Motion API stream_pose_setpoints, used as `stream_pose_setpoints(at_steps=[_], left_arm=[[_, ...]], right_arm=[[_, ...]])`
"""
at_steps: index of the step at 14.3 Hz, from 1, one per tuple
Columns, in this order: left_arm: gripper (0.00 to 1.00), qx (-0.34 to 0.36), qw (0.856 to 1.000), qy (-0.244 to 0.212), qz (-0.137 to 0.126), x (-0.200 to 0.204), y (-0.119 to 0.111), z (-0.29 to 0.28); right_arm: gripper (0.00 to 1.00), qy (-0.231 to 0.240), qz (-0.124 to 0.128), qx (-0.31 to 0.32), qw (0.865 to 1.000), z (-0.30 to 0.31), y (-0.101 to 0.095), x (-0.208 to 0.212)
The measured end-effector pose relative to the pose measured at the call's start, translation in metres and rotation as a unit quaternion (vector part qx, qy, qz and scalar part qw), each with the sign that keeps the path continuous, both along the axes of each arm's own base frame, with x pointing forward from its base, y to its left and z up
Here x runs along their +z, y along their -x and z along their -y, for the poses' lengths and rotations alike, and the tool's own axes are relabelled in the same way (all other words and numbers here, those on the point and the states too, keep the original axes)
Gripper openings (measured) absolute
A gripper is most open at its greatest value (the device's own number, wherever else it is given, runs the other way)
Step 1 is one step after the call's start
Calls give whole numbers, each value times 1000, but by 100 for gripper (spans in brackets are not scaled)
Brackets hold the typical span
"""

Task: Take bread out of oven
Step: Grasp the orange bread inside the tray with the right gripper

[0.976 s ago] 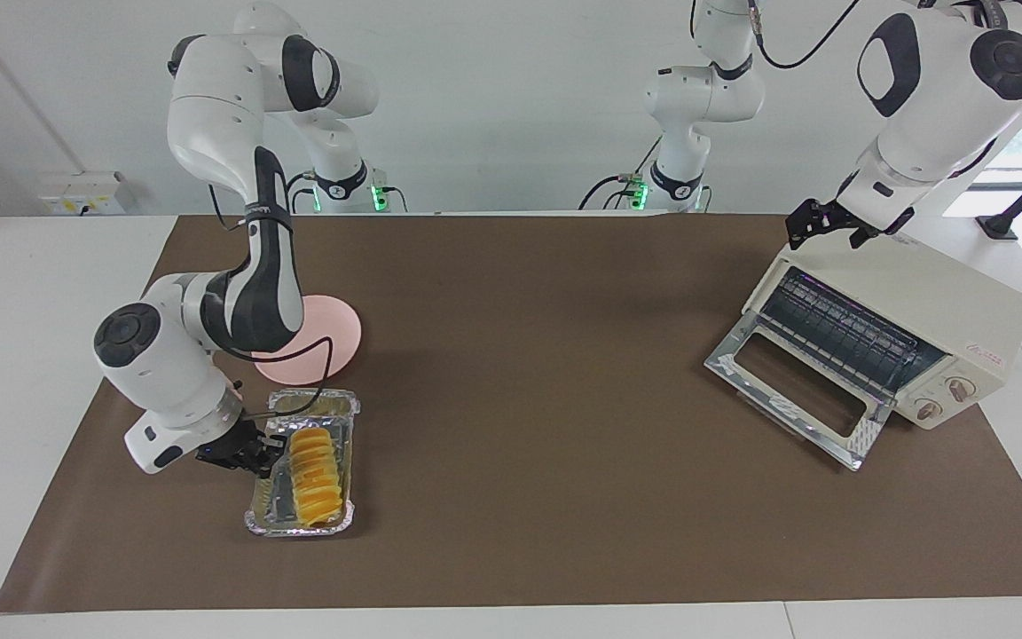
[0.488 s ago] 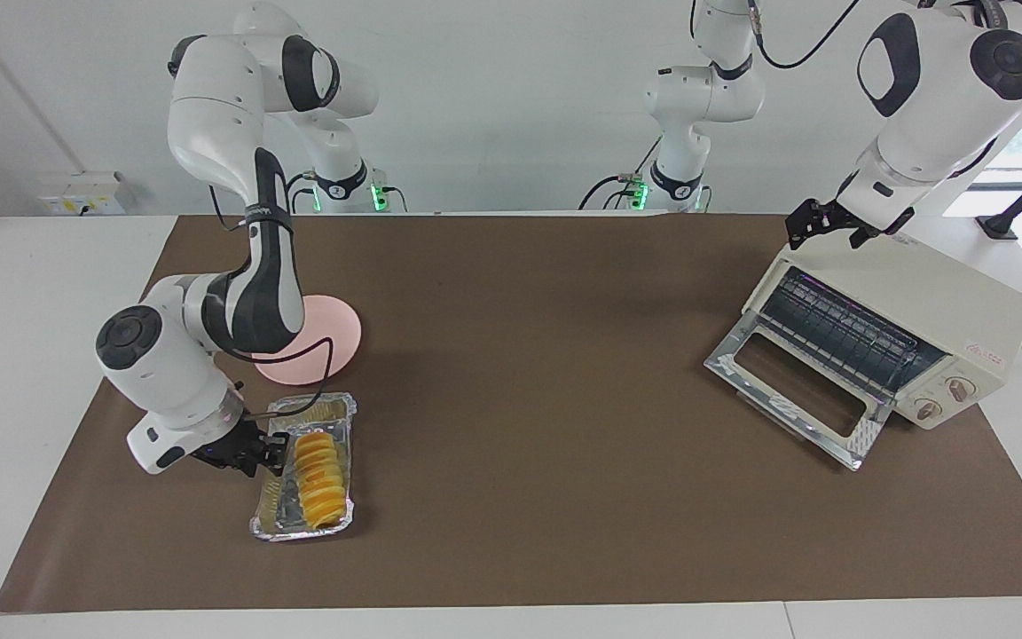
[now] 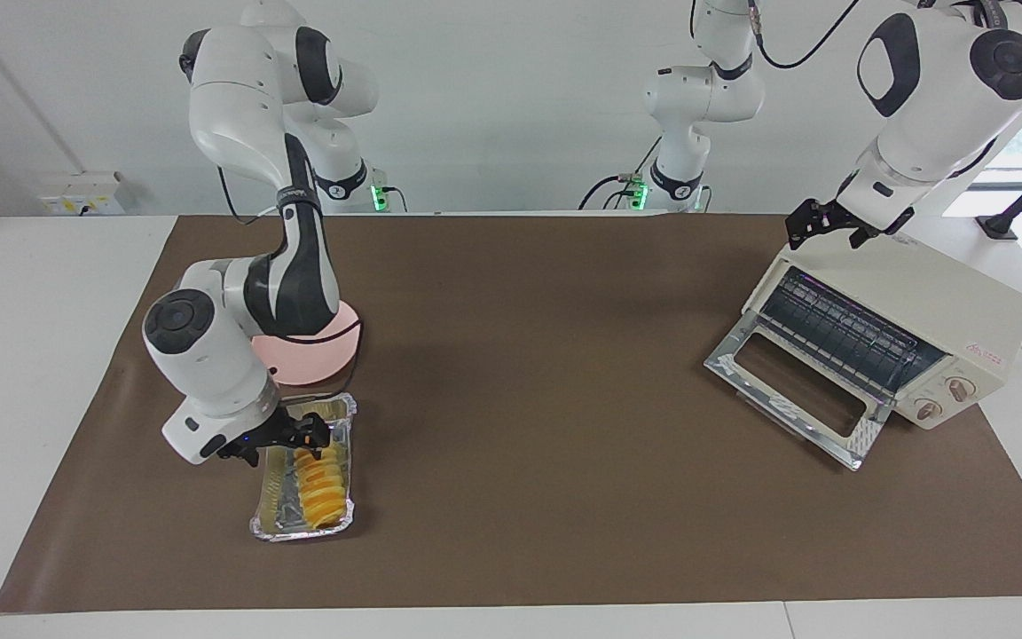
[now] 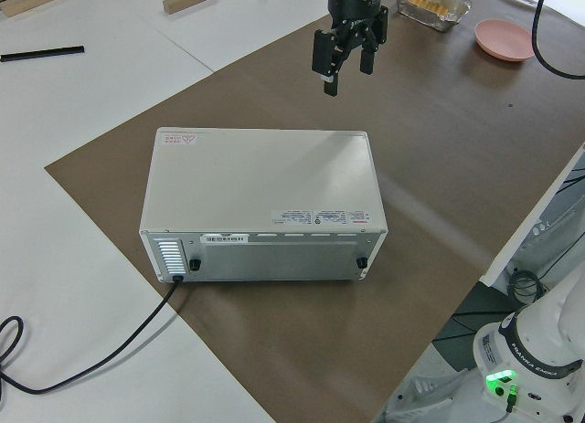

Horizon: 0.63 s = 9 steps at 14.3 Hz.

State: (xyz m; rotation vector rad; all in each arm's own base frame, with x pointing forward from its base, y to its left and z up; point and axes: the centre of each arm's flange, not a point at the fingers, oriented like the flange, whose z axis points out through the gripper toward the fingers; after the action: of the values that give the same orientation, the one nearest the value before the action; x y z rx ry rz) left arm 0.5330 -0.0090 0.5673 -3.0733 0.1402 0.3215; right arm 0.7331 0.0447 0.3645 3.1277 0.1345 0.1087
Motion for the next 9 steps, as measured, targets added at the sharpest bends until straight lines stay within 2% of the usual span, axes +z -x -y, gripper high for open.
stream_pose_setpoints(at_steps=[9], left_arm=[[100, 0, 1000, 0, 0, 0, 0, 0]], right_arm=[[100, 17, 16, 3, 1000, -21, 3, -40]])
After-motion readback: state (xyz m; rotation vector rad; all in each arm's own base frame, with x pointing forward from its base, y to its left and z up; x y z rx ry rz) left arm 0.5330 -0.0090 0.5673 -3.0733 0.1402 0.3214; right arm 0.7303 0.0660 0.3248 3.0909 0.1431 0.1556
